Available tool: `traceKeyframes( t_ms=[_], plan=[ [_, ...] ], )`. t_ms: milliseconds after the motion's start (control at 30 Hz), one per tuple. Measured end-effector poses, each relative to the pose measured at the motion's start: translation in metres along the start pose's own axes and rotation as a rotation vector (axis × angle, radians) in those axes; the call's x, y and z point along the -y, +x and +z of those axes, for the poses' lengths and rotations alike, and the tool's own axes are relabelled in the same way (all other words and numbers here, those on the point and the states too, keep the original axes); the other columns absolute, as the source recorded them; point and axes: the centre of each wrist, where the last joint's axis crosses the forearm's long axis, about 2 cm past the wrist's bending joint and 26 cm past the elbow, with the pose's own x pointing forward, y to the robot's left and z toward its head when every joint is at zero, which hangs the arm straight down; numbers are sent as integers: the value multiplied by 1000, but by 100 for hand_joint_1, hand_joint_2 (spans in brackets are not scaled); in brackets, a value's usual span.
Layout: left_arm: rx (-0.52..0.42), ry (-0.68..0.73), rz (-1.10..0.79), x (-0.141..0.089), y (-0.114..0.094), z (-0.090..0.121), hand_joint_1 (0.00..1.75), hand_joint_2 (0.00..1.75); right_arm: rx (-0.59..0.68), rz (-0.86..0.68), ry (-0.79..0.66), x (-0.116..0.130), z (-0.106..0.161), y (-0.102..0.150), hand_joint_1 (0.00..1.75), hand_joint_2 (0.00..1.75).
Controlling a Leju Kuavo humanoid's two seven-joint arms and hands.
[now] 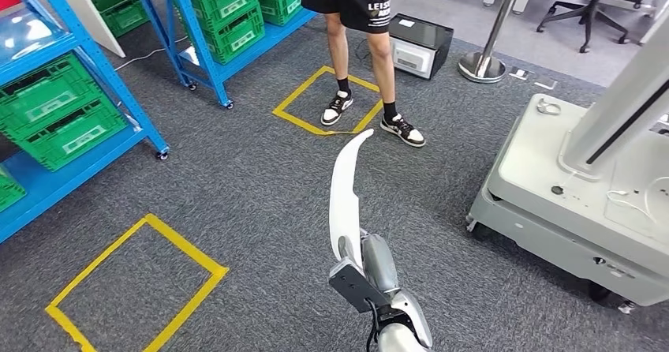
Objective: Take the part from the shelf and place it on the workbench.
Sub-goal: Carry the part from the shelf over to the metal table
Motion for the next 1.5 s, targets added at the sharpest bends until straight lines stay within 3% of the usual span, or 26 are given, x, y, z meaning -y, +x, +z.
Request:
traceKeyframes(
  t_ms=[267, 567, 767, 967, 1200, 1500],
  plan=[
    [-7, 0, 23, -4, 2, -1, 0, 175, -99, 32, -77, -3, 13, 4, 175, 0],
    [-6, -5, 28, -2, 2, 0, 0, 175, -136, 149, -104, 17, 31, 26, 175, 0],
    [3, -10, 33, -1, 7, 3, 0, 175, -52, 256, 2, 30, 20, 57, 175, 0],
    [5, 0, 21, -2, 6, 1, 0, 175, 30, 275, -10, 46, 1, 69, 175, 0],
    [-16, -4, 79, -11, 10, -2, 0, 175, 97, 265, -148, 92, -34, 58, 175, 0],
    [-57, -76, 151, 7, 11, 8, 0, 175, 74, 314, -215, 119, -20, 29, 175, 0]
  ],
)
